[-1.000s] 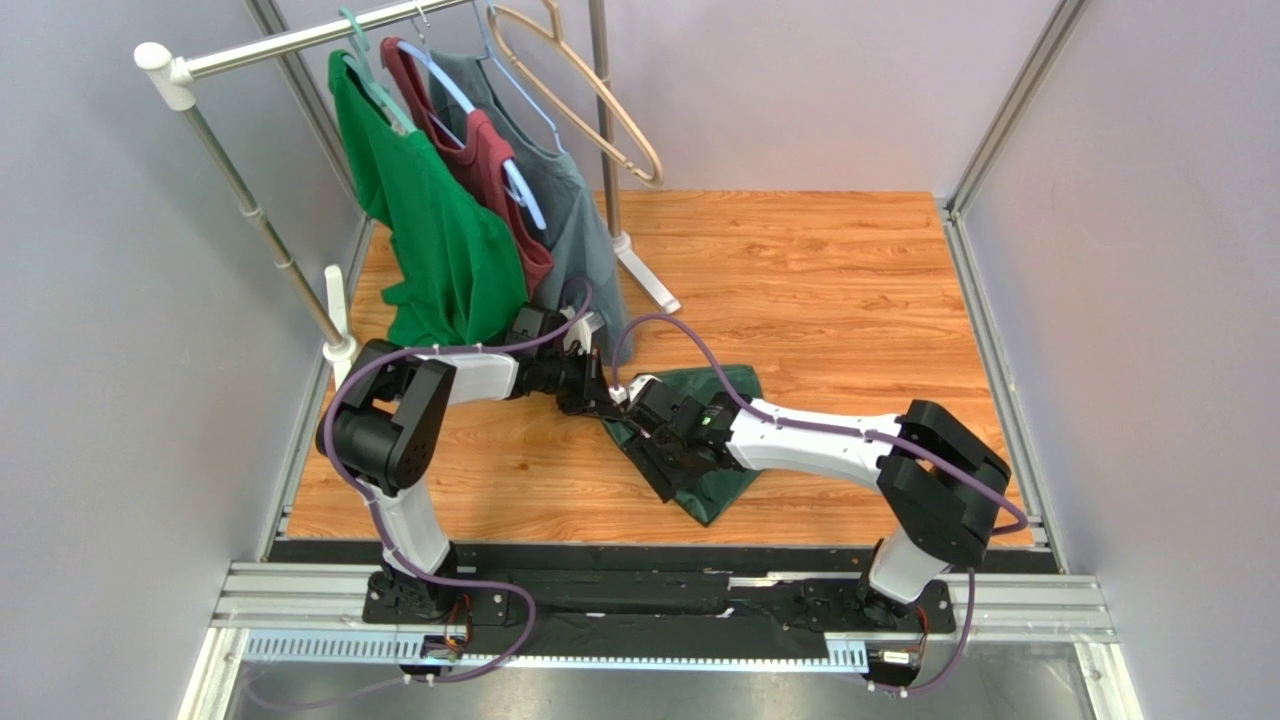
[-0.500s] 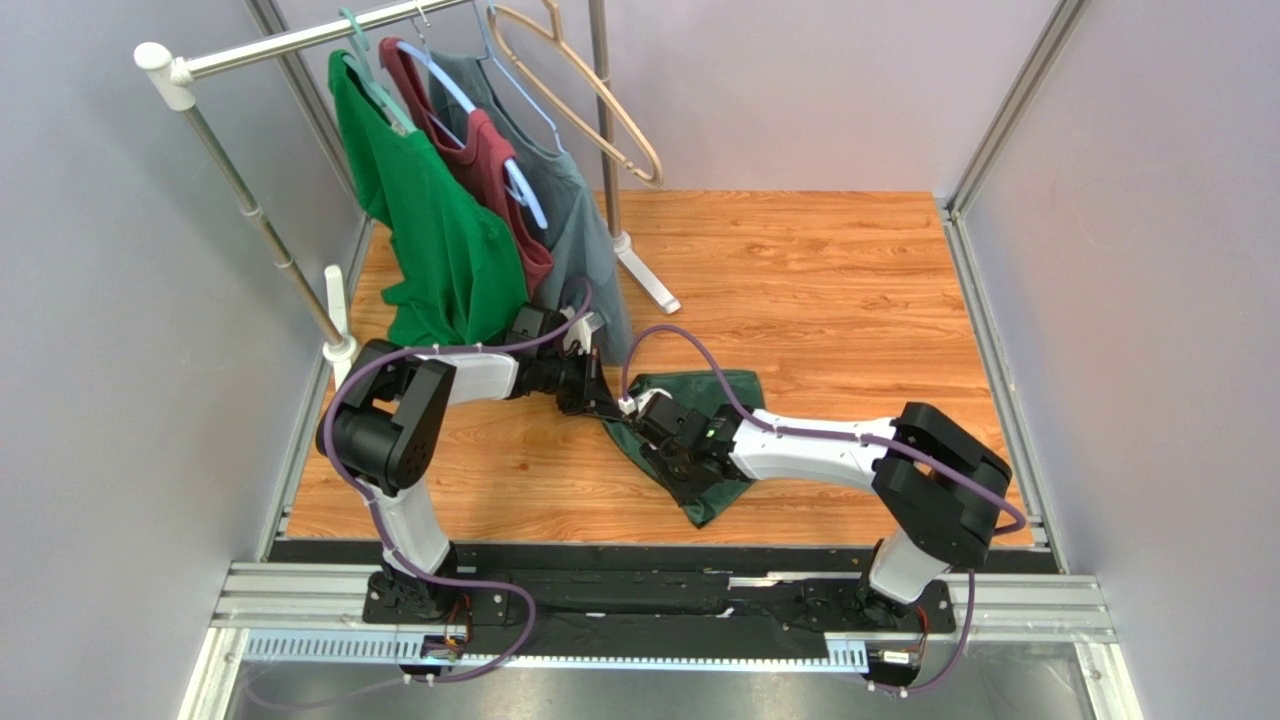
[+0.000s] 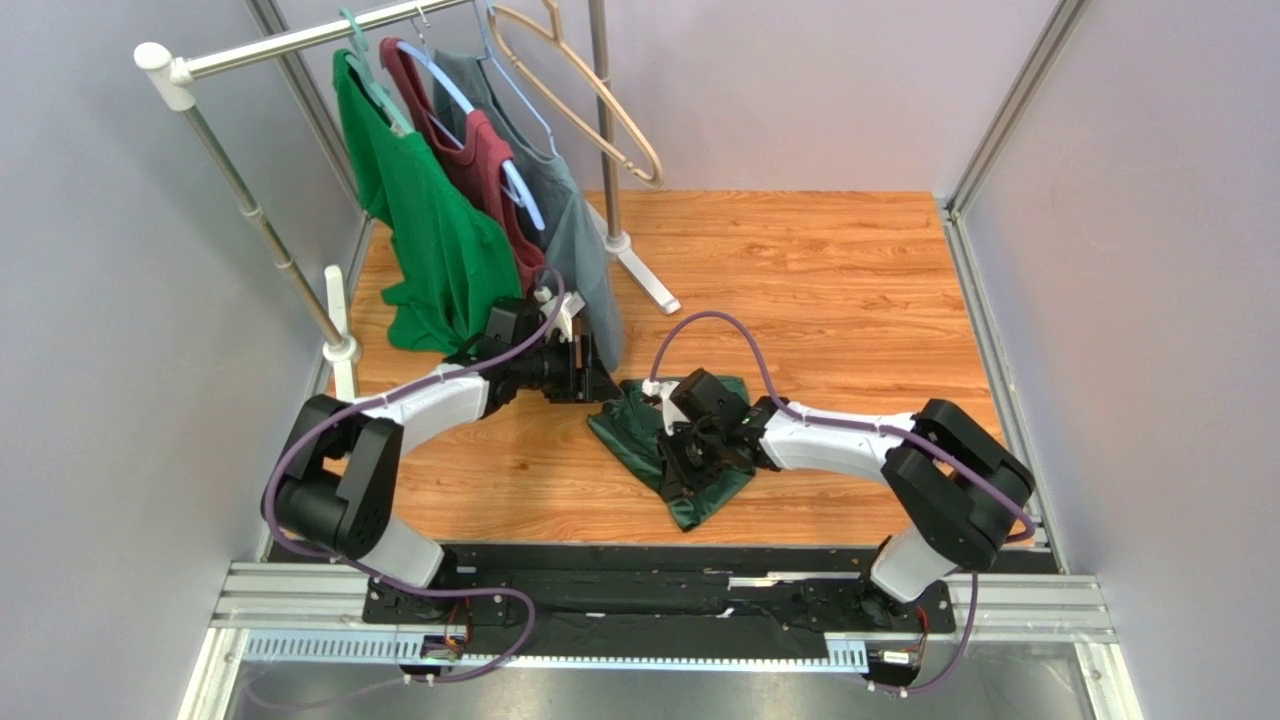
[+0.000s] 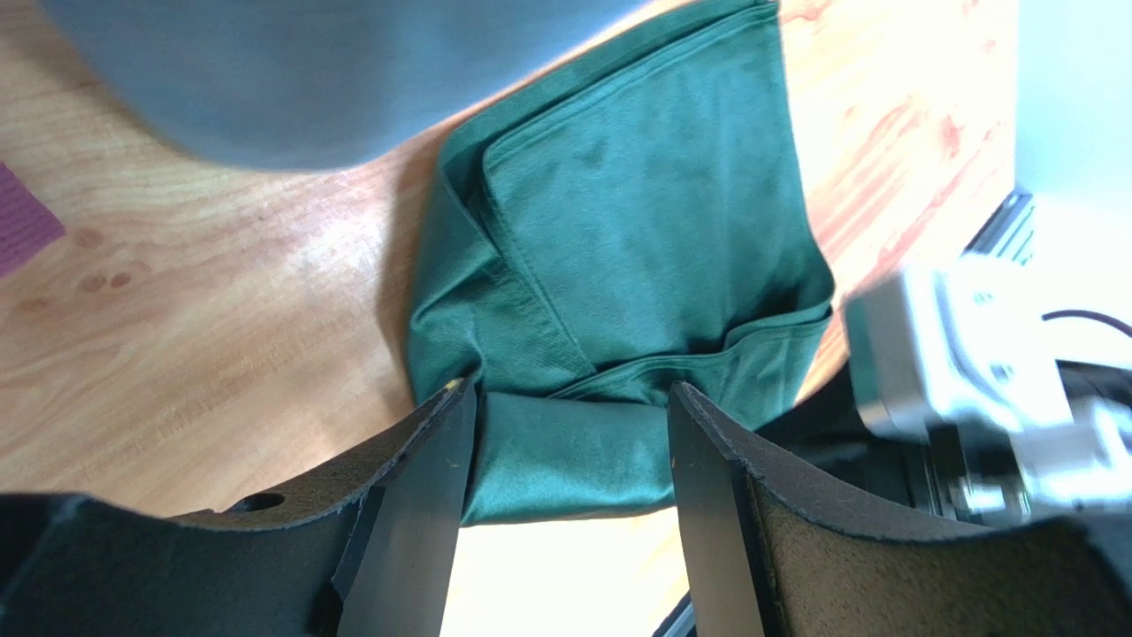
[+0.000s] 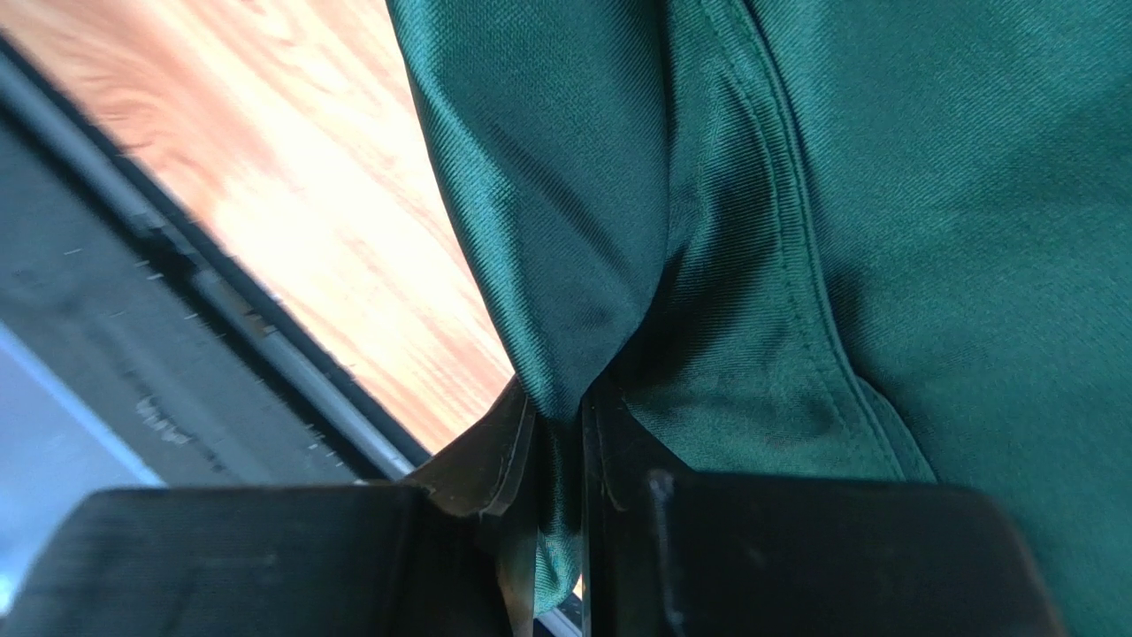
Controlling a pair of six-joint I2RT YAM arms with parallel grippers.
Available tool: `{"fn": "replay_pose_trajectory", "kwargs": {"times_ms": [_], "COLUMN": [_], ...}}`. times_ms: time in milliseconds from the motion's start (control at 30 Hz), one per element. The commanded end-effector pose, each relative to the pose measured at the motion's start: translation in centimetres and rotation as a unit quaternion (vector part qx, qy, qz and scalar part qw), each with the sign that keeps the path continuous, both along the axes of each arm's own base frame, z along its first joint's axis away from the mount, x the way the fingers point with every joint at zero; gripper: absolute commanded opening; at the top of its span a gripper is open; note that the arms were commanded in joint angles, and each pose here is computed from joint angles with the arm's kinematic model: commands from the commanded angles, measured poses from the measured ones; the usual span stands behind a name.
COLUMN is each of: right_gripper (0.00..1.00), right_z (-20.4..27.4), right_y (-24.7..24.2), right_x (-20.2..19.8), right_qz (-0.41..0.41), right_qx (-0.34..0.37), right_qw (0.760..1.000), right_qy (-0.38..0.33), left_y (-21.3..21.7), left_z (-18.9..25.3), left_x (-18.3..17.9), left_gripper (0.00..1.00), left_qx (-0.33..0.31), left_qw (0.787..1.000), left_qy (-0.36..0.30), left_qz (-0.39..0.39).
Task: Fold the napkin, place the utensils inside, and roll it up
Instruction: Roll the napkin with the utensil
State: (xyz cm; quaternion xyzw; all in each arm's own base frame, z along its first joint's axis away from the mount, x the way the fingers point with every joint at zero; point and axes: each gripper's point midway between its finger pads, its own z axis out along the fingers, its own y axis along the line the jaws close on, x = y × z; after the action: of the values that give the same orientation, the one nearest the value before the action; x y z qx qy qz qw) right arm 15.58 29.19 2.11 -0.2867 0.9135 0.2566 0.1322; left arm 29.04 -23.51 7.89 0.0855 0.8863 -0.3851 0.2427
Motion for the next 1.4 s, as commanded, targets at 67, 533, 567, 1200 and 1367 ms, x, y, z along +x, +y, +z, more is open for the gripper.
{"fn": "replay_pose_trajectory", "kwargs": {"times_ms": [67, 533, 567, 1200, 1367], "right_gripper": [0.08, 0.05, 0.05, 0.04, 0.04], "right_z": [-1.0, -1.5, -1.4, -2.8, -3.0], "right_y": [-0.1, -0.5, -0.5, -1.5, -1.6], "right_x": [-1.9, 0.0, 0.0, 1.4, 1.8], "right_qz": [0.032, 0.013, 0.013, -0.009, -0.015], "right_qx": [0.065, 0.138, 0.14, 0.161, 0.161], "right_qw": [0.994, 0.978, 0.977, 0.963, 0.962], "right_qy": [0.08, 0.155, 0.159, 0.216, 0.22], "left_y": [0.8, 2.4, 2.7, 2.8, 1.6], "left_z": [0.3, 0.2, 1.0, 0.6, -0.1], "left_x": [-1.0, -1.6, -1.3, -2.9, -2.3], "left_gripper": [0.64, 0.64, 0.65, 0.61, 0.58], "left_qx": [-0.001, 0.002, 0.004, -0.006, -0.023], "left_qw": [0.999, 0.994, 0.992, 0.983, 0.985], "left_qy": [-0.038, -0.106, -0.124, -0.184, -0.172], "left_qz": [-0.004, 0.03, 0.039, 0.006, -0.012]}}
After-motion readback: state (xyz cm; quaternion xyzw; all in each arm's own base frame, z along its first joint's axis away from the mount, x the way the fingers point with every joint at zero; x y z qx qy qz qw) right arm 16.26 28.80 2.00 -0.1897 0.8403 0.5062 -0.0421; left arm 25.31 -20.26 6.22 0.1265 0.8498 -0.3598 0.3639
